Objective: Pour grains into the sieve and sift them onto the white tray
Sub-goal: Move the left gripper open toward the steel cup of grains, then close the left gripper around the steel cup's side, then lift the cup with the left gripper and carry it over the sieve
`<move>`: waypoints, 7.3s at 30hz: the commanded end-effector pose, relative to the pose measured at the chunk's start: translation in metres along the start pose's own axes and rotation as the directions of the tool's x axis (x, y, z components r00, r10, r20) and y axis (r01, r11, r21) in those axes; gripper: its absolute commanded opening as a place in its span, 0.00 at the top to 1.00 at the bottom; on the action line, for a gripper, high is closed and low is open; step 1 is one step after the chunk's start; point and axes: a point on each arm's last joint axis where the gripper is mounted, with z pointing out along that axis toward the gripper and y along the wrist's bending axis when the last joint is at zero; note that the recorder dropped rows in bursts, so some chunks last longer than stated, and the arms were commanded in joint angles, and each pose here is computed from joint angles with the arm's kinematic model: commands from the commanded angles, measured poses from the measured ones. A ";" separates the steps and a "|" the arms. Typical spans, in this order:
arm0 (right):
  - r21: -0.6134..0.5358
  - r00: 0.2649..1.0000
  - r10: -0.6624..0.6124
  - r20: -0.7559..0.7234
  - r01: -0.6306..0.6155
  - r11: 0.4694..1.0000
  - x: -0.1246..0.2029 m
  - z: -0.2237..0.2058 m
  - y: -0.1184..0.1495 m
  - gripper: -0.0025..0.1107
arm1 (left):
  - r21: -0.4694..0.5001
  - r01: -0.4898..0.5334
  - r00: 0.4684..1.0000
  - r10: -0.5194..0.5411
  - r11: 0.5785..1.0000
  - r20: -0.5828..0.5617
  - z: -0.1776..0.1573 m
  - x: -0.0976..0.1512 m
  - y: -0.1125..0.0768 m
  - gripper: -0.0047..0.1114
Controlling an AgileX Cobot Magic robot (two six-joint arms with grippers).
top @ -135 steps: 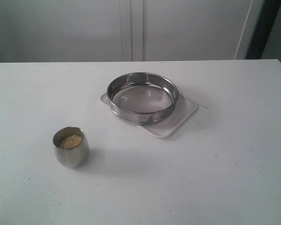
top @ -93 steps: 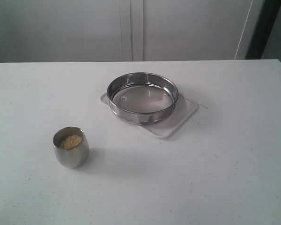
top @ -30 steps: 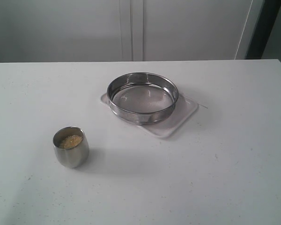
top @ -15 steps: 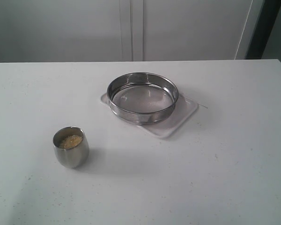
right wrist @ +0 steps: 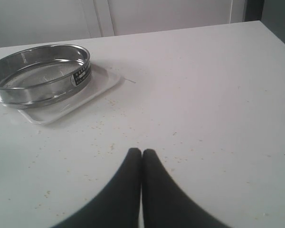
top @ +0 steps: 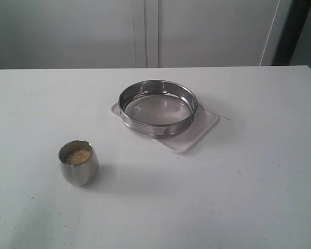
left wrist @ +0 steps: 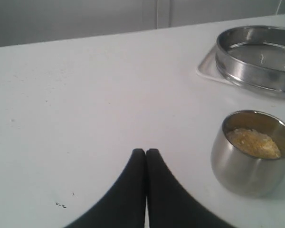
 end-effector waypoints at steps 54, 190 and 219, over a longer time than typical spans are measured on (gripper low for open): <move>-0.002 1.000 0.010 0.012 -0.010 1.000 0.001 0.000 0.000 0.98 | 0.427 -0.113 0.985 0.157 0.897 -0.068 0.038 0.038 -0.029 0.14; -0.002 1.000 0.029 0.012 -0.029 1.000 0.001 0.000 0.000 0.98 | 0.159 -0.068 0.990 0.087 0.985 -0.109 0.198 -0.152 -0.034 0.96; -0.002 1.000 0.029 0.012 -0.029 1.000 0.001 0.000 0.000 0.98 | 0.072 -0.280 0.948 0.288 0.957 -0.135 0.293 -0.155 -0.087 0.96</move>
